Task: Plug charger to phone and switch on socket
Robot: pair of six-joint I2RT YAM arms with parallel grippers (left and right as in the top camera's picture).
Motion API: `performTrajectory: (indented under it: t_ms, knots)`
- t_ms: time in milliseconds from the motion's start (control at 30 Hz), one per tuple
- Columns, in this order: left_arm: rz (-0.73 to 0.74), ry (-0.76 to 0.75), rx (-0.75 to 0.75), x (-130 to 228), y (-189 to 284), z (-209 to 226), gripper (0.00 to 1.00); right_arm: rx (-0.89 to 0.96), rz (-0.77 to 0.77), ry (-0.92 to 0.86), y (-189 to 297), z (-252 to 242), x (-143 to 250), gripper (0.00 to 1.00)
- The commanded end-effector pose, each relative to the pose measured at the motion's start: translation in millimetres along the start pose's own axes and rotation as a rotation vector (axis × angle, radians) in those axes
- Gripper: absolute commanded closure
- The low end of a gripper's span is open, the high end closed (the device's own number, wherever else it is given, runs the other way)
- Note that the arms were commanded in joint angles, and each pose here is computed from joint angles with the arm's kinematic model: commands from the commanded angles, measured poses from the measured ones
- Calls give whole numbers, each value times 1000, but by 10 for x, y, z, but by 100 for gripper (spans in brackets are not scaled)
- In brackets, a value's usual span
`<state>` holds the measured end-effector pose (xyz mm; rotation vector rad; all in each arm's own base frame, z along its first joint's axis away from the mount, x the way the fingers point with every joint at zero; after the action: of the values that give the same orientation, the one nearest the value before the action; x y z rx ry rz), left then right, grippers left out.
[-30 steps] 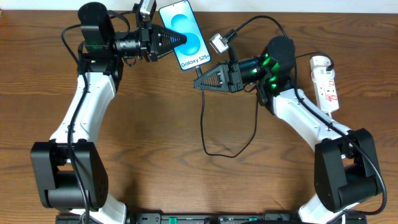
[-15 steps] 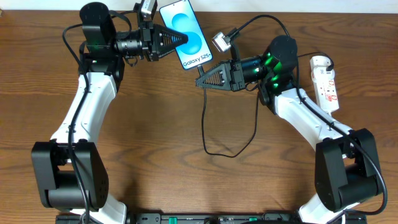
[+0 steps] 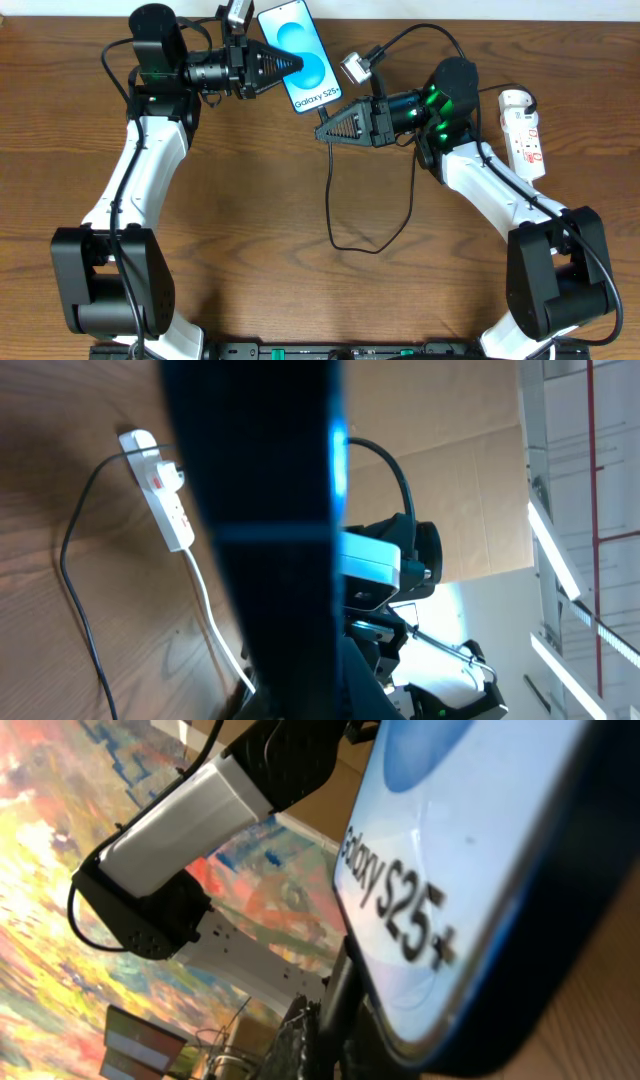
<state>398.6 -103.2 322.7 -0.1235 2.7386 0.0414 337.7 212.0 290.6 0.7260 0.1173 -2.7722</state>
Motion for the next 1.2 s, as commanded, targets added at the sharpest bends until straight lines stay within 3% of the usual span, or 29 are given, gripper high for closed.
performTrajectory:
  t_ms: [0,200,233,433,667,1167]
  knots:
    - [59,-54,35,54,6,-75,93,3,-10,44,27,79,-49,90]
    - [29,-54,21,14,134,-56,93,-13,34,47,-13,86,-4,69]
    - [22,-54,18,5,164,-52,93,-13,34,50,-13,82,-2,62]
    - [7,-74,11,-11,227,-41,93,-11,33,44,-13,39,10,46]
    - [8,-146,9,32,227,33,93,33,-42,12,65,-110,-15,37]
    - [-37,-89,-24,258,436,438,93,173,-159,-108,192,-445,46,36]
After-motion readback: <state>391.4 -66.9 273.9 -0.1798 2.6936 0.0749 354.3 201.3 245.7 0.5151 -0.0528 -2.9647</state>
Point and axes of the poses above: each gripper's point midway between its finger pads, its own y axis back along the fingers, its own z axis along the line the jaws close on, x = y × z, the point moved 8 cm from there along y, back along the fingers, and after that the axes turned 5 degrees about -y, right-handed, at the moved point
